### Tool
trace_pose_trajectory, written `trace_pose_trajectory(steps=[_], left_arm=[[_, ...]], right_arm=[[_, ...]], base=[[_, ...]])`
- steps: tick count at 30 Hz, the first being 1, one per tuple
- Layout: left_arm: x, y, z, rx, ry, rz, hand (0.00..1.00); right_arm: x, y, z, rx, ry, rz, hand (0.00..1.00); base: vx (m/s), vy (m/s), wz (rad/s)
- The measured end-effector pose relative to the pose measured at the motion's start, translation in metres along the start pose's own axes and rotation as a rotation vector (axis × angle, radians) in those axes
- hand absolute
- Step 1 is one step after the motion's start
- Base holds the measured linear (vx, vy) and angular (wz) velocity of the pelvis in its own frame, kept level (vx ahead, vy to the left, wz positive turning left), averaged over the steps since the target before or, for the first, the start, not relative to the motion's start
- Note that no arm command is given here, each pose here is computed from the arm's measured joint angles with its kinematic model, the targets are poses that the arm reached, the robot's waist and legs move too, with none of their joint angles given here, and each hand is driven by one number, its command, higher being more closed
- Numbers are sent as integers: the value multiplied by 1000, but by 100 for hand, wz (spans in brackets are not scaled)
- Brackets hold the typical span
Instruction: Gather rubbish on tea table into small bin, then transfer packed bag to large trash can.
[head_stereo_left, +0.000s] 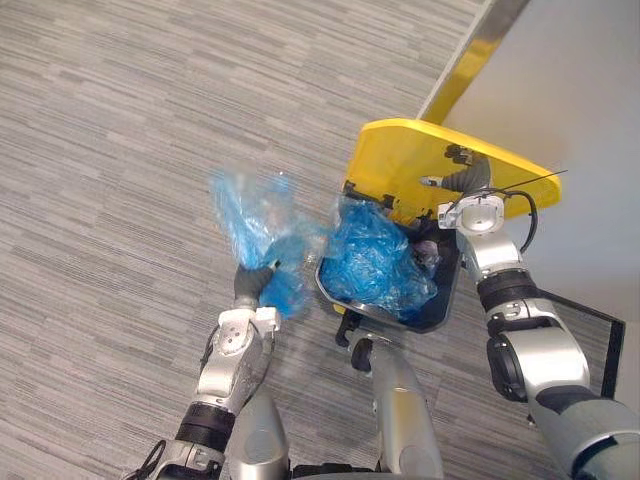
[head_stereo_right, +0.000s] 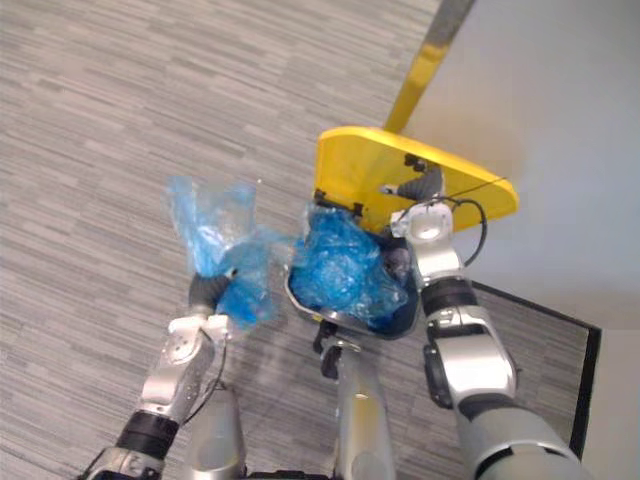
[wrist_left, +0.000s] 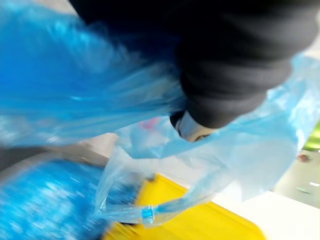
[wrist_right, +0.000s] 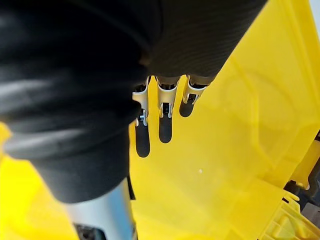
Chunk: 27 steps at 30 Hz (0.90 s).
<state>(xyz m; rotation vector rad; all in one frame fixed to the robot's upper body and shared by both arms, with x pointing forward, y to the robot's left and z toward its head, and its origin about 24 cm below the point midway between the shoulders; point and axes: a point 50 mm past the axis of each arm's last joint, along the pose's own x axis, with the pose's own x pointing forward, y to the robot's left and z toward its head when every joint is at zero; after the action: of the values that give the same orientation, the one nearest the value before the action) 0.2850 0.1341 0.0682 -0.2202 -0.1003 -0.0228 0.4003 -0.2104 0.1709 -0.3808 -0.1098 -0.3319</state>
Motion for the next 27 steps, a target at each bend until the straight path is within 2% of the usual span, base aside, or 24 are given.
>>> trace_pose_trajectory(steps=[6, 11, 15, 20, 27], left_arm=[[3, -48, 26, -35, -116, -213, 100], [7, -89, 42, -41, -178, -352, 100], [16, -117, 53, 37, -233, -443, 100], [34, -134, 41, 178, -183, -469, 100], [66, -143, 47, 354, -158, -409, 100]], right_arm=[[0, -2, 1, 28, 3, -10, 0], [-3, 11, 9, 59, -22, 32, 0], [-3, 18, 16, 77, -29, 47, 0], [-2, 28, 30, 95, -48, 71, 0], [-9, 34, 92, 113, -270, 98, 0]], base=[[8, 39, -5], [13, 48, -14], [13, 25, -11], [-4, 9, -11], [-33, -12, -10]])
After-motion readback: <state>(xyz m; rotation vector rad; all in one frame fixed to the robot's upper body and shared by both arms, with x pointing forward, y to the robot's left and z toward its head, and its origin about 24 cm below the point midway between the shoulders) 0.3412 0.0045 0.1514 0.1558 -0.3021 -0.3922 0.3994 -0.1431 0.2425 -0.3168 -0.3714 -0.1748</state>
